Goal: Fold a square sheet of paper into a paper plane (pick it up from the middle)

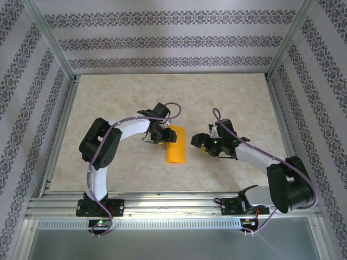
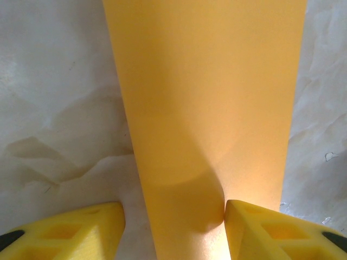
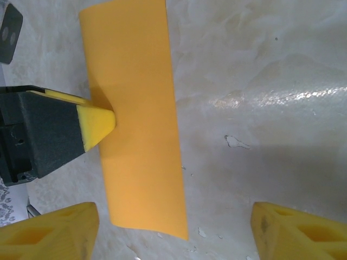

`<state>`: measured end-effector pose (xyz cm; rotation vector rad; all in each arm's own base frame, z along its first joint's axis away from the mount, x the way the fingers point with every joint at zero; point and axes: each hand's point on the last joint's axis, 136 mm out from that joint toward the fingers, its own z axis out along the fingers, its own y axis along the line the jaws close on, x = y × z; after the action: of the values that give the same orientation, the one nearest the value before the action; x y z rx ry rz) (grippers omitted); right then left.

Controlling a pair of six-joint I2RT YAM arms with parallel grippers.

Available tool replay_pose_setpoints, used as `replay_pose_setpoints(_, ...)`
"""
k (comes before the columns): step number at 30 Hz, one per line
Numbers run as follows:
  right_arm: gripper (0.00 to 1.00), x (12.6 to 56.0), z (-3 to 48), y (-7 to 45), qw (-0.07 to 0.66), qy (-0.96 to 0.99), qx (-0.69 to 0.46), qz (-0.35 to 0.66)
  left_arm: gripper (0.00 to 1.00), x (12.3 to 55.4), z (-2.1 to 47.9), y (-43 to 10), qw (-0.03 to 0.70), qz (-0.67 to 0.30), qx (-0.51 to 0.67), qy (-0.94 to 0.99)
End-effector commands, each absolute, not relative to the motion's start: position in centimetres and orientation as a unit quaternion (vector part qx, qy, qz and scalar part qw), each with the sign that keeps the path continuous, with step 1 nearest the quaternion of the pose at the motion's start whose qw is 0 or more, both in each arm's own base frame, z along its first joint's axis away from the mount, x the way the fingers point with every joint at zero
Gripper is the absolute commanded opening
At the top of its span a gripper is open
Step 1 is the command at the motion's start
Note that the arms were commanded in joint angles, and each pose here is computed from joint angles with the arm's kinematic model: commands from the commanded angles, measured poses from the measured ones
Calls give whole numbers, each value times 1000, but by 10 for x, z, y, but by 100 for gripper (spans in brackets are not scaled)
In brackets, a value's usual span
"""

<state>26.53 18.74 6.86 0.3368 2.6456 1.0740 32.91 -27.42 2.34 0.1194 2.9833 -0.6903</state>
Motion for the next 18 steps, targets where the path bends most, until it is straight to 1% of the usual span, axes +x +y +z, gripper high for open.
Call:
replay_pose_setpoints(1, 63, 269, 75, 196, 134, 909, 102, 381, 54, 311, -22, -267, -7, -193, 40, 980)
replay_pose_setpoints(3, 51, 269, 75, 199, 132, 909, 99, 384, 54, 310, -22, -267, -7, -192, 41, 980)
replay_pose_setpoints(8, 14, 271, 70, 209, 115, 912, 86, 384, 54, 310, -23, -266, -8, -191, 41, 981)
replay_pose_setpoints(10, 5, 274, 68, 216, 111, 912, 84, 385, 54, 310, -23, -266, -8, -191, 41, 981)
replay_pose_setpoints(12, 1, 278, 67, 223, 111, 914, 80, 381, 54, 310, -23, -266, -8, -191, 41, 981)
replay_pose_setpoints(13, 0, 280, 66, 226, 112, 915, 78, 379, 54, 310, -23, -266, -8, -191, 41, 981)
replay_pose_setpoints(18, 0, 289, 54, 240, 111, 930, 69, 344, 54, 308, -24, -265, -9, -190, 41, 981)
